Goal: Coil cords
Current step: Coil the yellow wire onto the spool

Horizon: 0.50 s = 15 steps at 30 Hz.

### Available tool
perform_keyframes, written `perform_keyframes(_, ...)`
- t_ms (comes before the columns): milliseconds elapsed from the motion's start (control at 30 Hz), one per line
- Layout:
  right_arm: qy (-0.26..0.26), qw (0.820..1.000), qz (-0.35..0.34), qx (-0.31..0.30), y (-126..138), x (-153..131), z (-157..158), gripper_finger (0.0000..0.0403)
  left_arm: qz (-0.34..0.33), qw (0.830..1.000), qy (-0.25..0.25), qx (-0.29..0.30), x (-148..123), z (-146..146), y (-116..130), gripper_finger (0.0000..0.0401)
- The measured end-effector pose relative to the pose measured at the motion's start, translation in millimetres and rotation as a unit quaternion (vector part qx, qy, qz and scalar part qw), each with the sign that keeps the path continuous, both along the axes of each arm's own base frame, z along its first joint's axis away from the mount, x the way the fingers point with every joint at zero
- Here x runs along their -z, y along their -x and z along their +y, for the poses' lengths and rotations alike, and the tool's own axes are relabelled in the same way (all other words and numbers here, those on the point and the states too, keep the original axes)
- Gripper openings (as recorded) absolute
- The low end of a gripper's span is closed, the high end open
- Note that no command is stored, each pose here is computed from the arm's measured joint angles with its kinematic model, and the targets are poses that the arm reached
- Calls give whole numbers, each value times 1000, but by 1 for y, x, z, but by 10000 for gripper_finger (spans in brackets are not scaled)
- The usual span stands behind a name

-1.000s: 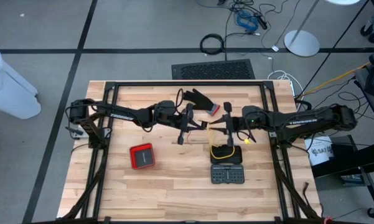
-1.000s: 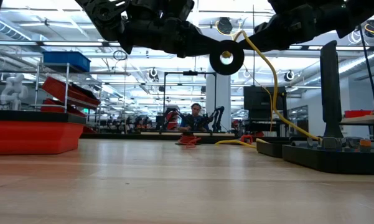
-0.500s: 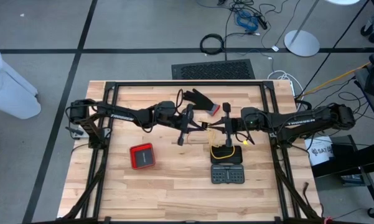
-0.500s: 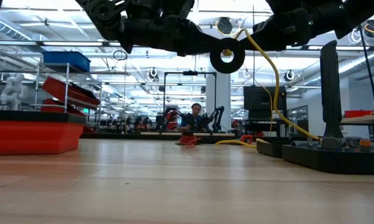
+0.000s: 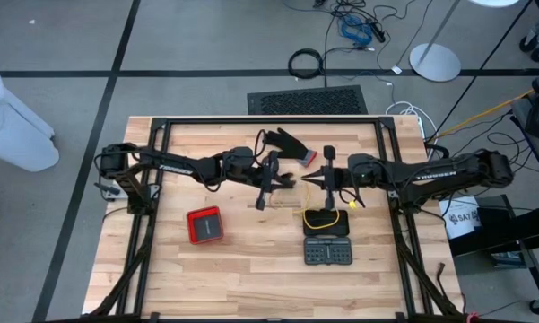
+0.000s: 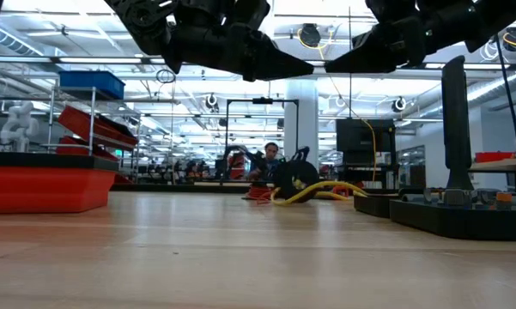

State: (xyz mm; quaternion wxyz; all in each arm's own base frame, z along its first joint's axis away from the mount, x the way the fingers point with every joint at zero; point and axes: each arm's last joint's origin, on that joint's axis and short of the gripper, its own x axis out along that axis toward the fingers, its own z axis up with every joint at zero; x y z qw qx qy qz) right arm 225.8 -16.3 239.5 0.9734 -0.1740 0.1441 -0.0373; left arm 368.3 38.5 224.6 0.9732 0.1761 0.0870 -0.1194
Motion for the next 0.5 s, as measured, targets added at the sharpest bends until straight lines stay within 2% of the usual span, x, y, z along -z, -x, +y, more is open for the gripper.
perform_keyframes(167, -19, 999, 28, 4, 8, 2, 1, 0, 9, 1000, -10, -8, 2, 0, 0, 2)
perform_keyframes(333, -35, 996, 71, 28, 9, 14, -1, 23, 55, 996, -20, -64, 10, 10, 3, 2)
perform_keyframes(500, -60, 992, 90, 62, 11, 33, -7, 57, 99, 983, 39, -147, 31, 36, 9, 20)
